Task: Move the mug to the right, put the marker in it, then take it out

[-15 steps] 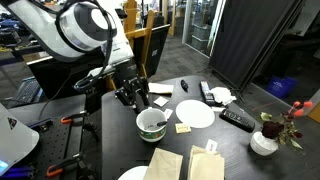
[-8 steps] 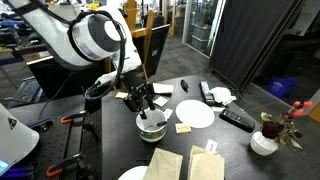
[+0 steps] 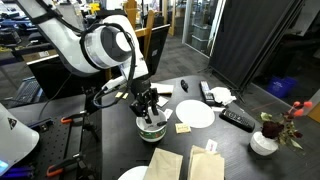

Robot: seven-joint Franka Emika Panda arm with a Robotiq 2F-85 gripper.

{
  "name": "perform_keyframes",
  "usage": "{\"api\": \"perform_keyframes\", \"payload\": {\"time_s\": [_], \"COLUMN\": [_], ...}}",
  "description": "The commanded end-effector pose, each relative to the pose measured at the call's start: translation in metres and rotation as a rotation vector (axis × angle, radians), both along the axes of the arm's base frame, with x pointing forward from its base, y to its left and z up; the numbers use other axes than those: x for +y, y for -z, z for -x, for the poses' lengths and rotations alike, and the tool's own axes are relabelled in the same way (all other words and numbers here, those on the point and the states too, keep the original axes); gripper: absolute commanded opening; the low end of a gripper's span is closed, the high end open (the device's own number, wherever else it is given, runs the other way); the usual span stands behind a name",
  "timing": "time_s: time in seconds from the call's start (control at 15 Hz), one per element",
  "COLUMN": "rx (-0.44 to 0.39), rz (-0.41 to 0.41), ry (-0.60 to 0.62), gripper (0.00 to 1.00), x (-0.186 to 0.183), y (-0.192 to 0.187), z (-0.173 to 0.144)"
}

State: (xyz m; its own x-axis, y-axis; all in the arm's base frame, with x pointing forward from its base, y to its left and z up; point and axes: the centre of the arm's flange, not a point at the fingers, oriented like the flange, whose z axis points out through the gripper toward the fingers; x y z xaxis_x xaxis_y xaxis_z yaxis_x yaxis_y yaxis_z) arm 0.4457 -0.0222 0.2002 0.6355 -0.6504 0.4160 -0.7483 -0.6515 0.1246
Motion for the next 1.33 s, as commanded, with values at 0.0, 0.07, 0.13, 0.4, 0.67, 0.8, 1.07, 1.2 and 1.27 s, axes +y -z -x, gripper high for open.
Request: {"api": "perform_keyframes", "payload": {"time_s": [0.0,0.07,0.13,0.4,0.67,0.8,1.07,1.2,1.27], "rx": [-0.011,-0.008,-0.007,0.004,0.013,0.016,0.022,0.023,0.021], "rz": [-0.020,-0.022,-0.023,-0.028,-0.029,-0.027,-0.023,-0.021,-0.020], "ry": [-0.003,-0.002,-0.001,0.002,0.002,0.006,0.011,0.011,0.010], "gripper": [0.53,0.52,0.52,0.50,0.48,0.42,0.11,0.00,0.00], "x": [-0.008,-0.009,-0.010,-0.012,-0.013,-0.014,-0.015,-0.015,-0.015], "y": [0.011,0.013,0.015,0.023,0.031,0.034,0.038,0.039,0.038], "z": [-0.011,-0.013,-0.014,-0.019,-0.022,-0.023,-0.023,-0.023,-0.023]}}
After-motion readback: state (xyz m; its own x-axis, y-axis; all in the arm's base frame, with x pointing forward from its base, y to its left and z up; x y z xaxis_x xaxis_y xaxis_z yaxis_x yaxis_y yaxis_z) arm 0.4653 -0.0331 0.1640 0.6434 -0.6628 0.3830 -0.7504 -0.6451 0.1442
